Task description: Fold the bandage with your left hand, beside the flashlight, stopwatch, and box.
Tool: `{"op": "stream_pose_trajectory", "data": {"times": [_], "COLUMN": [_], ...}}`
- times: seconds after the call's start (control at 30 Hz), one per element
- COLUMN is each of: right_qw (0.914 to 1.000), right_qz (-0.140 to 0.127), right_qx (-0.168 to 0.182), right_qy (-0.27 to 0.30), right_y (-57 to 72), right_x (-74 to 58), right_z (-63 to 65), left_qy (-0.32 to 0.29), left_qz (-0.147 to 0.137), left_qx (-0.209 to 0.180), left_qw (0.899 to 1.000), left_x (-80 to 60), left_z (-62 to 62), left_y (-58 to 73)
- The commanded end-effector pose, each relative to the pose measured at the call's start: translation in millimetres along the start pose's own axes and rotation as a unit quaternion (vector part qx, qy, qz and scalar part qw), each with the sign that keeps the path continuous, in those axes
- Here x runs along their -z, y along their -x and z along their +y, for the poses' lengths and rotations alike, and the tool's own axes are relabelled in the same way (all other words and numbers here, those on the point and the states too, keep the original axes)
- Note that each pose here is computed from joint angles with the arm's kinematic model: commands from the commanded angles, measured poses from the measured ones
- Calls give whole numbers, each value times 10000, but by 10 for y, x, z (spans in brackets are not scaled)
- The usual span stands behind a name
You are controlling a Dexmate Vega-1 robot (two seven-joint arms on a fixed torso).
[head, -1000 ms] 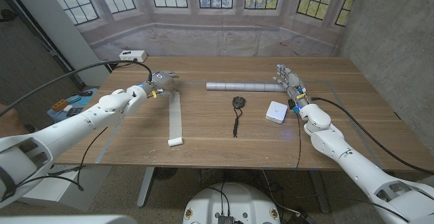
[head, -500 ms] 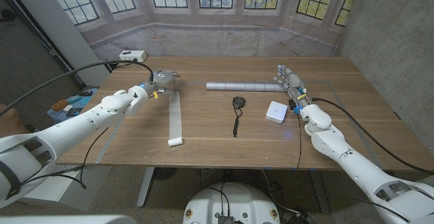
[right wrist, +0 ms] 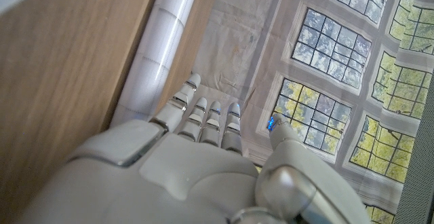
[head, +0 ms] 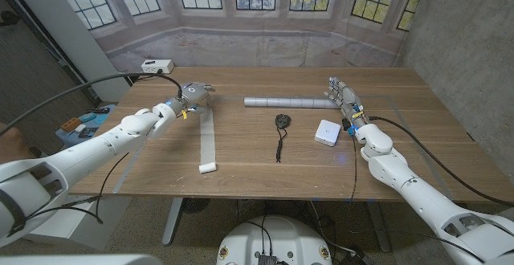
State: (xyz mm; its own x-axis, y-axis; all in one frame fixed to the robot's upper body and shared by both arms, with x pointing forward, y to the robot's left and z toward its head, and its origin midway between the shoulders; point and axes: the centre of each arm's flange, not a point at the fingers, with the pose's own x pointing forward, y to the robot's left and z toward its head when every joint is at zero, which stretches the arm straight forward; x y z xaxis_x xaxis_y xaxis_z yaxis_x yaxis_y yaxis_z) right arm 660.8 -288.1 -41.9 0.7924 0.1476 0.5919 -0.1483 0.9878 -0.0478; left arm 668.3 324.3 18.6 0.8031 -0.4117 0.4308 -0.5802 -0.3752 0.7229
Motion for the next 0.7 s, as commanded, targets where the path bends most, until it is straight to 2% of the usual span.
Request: {"op": "stream_pose_trajectory", "data": {"times": [0.03,0.7], "right_qw": [10000,10000], "right_qz": [34,59], "right_qx": [-15,-58], "right_qy": [-37,-54], "right_y": [5,-11], "right_x": [42,62], "right_z": [35,47], "left_qy": [28,65], "left_qz": [30,119], "left_qx": [70,173], "left_qw": [10000,9998], "left_x": [-16,4], "left_z": [-58,-53], "left_y": [30,43]}}
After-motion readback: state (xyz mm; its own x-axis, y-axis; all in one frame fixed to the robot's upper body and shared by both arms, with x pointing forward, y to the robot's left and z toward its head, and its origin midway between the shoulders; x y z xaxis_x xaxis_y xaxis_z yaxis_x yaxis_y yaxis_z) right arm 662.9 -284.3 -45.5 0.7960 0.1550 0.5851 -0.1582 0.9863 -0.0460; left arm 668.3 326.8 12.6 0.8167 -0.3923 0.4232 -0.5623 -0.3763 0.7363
